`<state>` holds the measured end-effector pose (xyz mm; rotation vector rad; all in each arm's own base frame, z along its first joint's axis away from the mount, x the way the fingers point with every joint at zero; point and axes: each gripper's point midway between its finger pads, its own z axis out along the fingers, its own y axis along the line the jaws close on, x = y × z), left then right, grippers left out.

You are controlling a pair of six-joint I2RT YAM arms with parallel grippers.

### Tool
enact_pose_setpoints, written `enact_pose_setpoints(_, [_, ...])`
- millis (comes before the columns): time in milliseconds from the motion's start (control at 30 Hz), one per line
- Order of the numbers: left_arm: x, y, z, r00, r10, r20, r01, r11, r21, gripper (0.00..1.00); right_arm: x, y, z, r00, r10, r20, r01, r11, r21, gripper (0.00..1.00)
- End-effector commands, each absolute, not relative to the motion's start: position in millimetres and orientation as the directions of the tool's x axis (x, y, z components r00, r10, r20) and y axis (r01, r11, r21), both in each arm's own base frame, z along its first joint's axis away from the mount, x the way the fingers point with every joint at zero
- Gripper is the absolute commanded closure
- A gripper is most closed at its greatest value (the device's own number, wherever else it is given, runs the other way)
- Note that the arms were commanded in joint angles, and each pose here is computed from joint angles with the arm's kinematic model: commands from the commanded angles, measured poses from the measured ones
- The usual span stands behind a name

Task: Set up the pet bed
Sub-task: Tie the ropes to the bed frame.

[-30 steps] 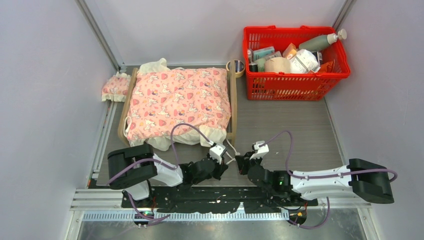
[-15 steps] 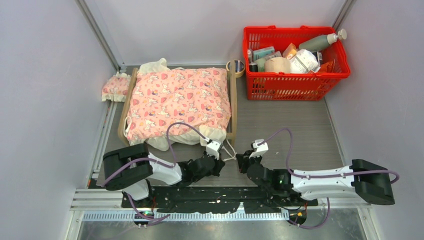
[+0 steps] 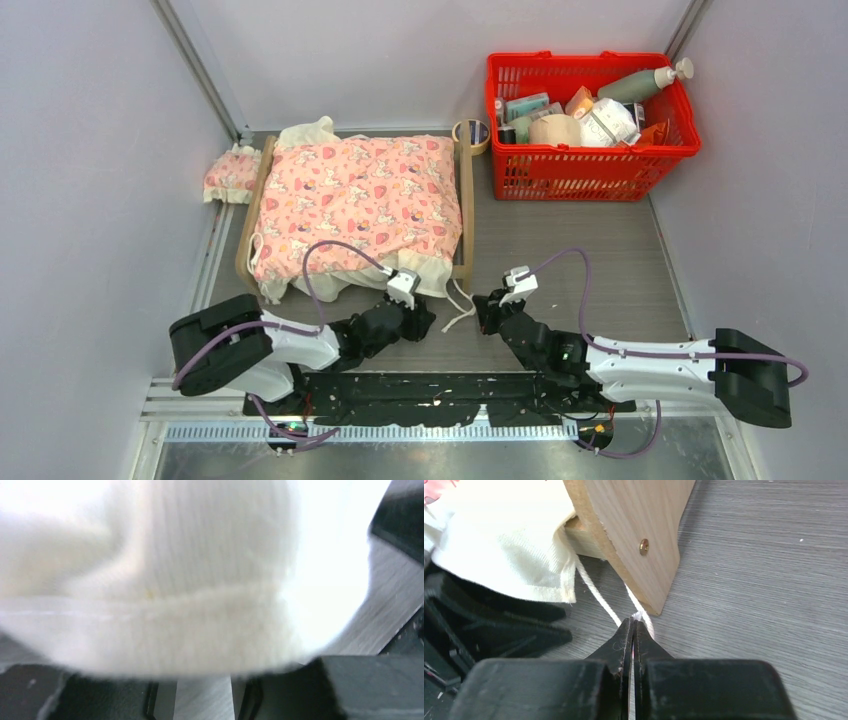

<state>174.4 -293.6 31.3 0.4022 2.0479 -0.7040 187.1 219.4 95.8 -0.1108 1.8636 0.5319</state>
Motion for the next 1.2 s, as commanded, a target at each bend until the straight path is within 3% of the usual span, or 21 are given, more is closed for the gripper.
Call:
enact_pose_setpoints(0, [199,-292,64,-0.435,-0.016,-0.900,0.563,0.775,-0.286,0.56,188,237,120,-0.333,0.206,-0.920,-0.398,0.854,0.335,0.95])
enact_pose_setpoints(400, [234,-327,100,-0.324,-0.139,-0.936,0.651,0.685,-0.327,0.47,187,257,128,-0.328,0.210,-0.921,-0.465,0.813,0.351,0.95])
enact_pose_setpoints(733, [245,-343,92,-0.310,-0.147,-0.939,0.659,0.680,-0.323,0.45,189,256,130,-0.324,0.210,-0.922,-0.467,0.812,0.349,0.95])
enact_pose_setpoints(767, [245,-344,93,-0.310,-0.152,-0.939,0.658,0.678,-0.327,0.47,189,256,129,-0.327,0.212,-0.921,-0.467,0.811,0.353,0.95])
enact_pose_setpoints(867, [244,-343,95,-0.304,-0.172,-0.937,0.662,0.669,-0.338,0.76,189,255,127,-0.327,0.208,-0.922,-0.462,0.816,0.348,0.95])
enact_pose_setpoints(967, [238,-337,99,-0.300,-0.203,-0.932,0.666,0.655,-0.357,0.96,196,253,125,-0.312,0.197,-0.929,-0.449,0.832,0.327,0.95])
enact_pose_setpoints(1167, [218,-336,113,-0.324,-0.232,-0.917,0.716,0.573,-0.398,1.00,220,274,132,-0.255,0.149,-0.955,-0.493,0.830,0.261,0.95])
